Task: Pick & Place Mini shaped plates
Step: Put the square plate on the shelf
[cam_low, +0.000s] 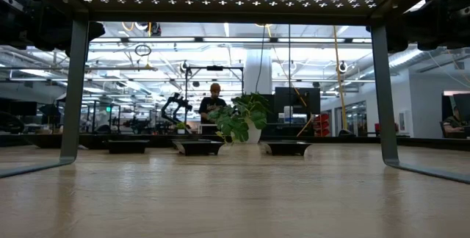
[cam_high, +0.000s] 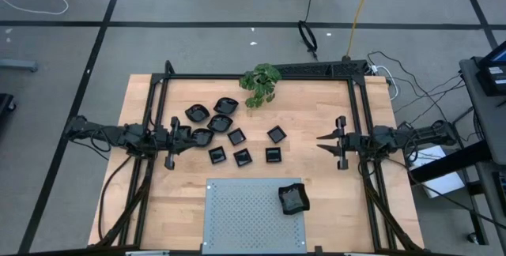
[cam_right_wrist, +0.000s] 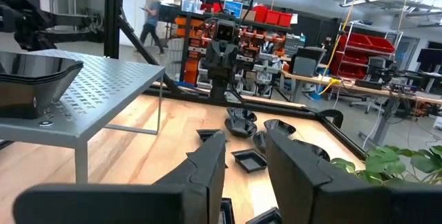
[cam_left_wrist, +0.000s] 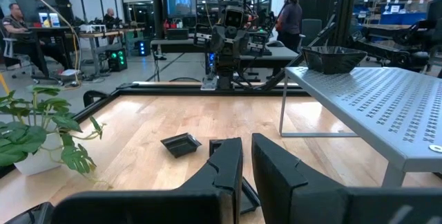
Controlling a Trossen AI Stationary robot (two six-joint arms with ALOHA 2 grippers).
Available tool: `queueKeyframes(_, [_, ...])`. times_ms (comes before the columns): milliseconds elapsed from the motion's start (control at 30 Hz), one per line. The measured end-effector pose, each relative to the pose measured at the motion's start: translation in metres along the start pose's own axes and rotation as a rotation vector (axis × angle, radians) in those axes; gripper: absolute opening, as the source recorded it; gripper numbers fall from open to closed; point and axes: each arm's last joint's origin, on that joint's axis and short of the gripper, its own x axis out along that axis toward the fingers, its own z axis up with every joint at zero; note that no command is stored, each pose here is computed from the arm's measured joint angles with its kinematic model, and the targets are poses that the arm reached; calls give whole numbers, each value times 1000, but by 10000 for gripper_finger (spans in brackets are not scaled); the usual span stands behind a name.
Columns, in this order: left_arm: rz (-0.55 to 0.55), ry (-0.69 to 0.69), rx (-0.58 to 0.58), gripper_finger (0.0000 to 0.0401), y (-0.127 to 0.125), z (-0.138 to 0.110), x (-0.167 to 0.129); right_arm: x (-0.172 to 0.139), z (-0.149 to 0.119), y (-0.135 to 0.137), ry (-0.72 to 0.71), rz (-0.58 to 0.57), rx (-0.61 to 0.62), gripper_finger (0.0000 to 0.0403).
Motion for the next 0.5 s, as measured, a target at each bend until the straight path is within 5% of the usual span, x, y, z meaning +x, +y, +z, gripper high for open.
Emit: queueKeyframes(500, [24, -142, -85, 35, 1, 14, -1, 0, 0, 0, 0, 0, 0, 94])
